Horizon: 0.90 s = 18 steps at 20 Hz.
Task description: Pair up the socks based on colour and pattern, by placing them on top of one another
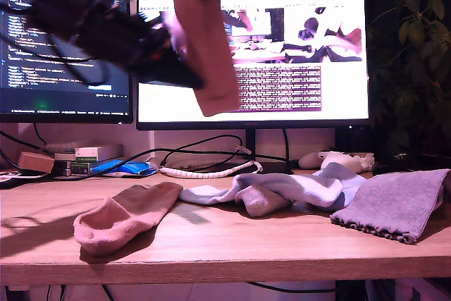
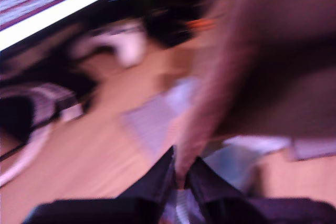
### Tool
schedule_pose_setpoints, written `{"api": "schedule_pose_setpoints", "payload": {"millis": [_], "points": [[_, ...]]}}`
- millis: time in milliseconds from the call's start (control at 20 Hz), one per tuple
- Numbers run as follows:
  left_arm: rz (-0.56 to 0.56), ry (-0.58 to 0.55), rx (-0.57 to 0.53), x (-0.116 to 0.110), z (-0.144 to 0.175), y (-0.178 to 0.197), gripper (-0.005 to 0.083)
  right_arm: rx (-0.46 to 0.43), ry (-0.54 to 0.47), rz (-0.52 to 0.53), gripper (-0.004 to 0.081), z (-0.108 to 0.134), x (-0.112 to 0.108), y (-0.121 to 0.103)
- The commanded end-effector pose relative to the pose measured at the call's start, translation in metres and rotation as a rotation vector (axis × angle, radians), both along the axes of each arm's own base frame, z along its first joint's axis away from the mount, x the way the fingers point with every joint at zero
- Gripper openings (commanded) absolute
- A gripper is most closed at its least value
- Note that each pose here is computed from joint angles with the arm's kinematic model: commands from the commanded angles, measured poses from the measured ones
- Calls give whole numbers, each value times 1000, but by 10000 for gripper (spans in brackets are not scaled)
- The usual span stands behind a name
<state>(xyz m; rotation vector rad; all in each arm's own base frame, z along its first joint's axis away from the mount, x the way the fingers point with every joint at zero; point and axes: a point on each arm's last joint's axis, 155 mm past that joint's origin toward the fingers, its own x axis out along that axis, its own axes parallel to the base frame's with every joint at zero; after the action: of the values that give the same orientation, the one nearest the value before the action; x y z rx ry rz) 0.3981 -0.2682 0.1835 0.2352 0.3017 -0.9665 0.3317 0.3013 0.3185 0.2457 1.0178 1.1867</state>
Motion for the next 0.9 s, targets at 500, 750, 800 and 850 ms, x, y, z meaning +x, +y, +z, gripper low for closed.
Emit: {"api": "schedule_pose_setpoints", "payload": {"millis": [500, 750, 800, 850], "points": [[64, -71, 71, 17, -1, 22, -24, -223, -35, 51, -11, -44, -40, 29], [58, -43, 117, 18, -20, 28, -24, -274, 30, 75, -11, -88, -50, 35], [57, -27, 123, 18, -25, 28, -24, -274, 41, 72, -11, -95, -51, 39], [42, -38, 150, 18, -32, 28, -24, -272, 43, 73, -11, -101, -52, 42]]}}
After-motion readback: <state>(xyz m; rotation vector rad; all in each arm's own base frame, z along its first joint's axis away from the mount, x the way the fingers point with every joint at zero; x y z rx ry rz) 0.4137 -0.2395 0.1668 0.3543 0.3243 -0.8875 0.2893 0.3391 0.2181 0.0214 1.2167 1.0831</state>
